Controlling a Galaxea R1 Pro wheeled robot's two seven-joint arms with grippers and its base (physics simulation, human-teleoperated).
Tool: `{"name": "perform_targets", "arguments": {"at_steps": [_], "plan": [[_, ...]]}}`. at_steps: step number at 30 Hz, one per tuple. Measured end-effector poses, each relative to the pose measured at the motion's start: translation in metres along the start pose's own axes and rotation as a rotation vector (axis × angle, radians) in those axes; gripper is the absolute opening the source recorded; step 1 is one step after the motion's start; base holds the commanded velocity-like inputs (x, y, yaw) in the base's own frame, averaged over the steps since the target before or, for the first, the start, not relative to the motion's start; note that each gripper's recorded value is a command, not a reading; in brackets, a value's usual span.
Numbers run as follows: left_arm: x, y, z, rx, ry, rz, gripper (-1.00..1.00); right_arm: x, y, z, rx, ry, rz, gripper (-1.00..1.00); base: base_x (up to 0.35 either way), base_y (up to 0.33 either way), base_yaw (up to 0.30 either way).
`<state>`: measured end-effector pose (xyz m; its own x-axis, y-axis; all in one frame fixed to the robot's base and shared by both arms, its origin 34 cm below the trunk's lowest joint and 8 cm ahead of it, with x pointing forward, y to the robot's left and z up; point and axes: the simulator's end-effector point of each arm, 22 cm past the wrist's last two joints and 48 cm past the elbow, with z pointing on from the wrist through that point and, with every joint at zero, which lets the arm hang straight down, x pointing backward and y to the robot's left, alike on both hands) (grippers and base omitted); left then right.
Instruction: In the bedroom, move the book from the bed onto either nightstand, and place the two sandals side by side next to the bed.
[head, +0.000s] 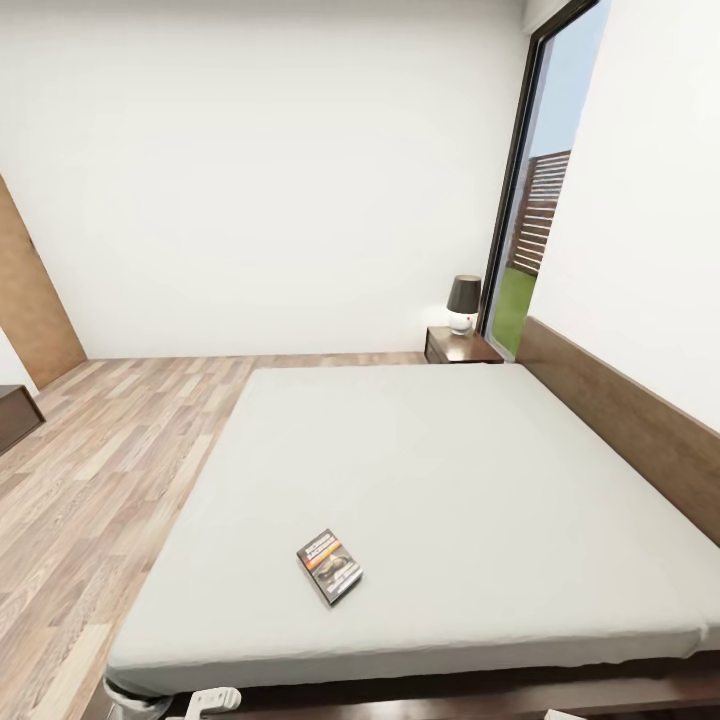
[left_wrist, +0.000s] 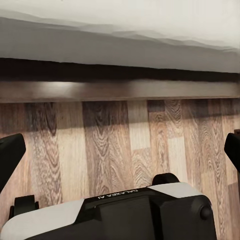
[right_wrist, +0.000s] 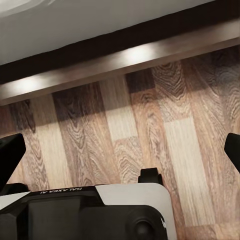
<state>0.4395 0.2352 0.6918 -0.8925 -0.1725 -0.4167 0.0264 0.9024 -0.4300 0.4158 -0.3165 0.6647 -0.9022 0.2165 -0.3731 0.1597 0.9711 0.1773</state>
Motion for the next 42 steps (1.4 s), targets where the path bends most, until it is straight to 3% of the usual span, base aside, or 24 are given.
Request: {"name": "perform_targets", "arguments": {"at_steps": [18,24,27,29,32,34,36,40,42], "plan": [[-0.003,0.000,-0.001,0.008,-0.004,0.000,1.00,-0.001,0.000,0.000,0.000,-0.002,0.005,1.00,0.000,0.000,0.000],[-0.026,-0.003,-0.001,0.019,-0.034,0.019,1.00,-0.001,0.000,0.000,-0.001,-0.002,0.005,1.00,0.000,0.000,0.000],[-0.071,-0.011,0.001,0.030,-0.085,0.042,1.00,-0.001,0.000,0.000,-0.003,-0.003,0.005,1.00,0.000,0.000,0.000],[-0.120,-0.025,0.001,0.040,-0.122,0.050,1.00,-0.001,0.001,0.000,-0.004,-0.003,0.006,1.00,0.000,0.000,0.000],[-0.159,-0.041,-0.002,0.047,-0.137,0.038,1.00,-0.001,0.001,0.000,-0.004,-0.003,0.005,1.00,0.000,0.000,0.000],[-0.200,-0.067,-0.007,0.067,-0.168,0.027,1.00,-0.001,0.001,0.000,-0.004,-0.003,0.005,1.00,0.000,0.000,0.000],[-0.262,-0.098,-0.024,0.084,-0.226,0.020,1.00,-0.001,0.001,0.000,-0.004,-0.003,0.005,1.00,0.000,0.000,0.000],[-0.334,-0.138,-0.052,0.134,-0.272,-0.018,1.00,-0.001,0.001,0.000,-0.005,-0.003,0.005,1.00,0.000,0.000,0.000],[-0.392,-0.167,-0.077,0.187,-0.342,-0.025,1.00,-0.001,0.001,0.000,-0.005,-0.002,0.005,1.00,0.000,0.000,0.000]]}}
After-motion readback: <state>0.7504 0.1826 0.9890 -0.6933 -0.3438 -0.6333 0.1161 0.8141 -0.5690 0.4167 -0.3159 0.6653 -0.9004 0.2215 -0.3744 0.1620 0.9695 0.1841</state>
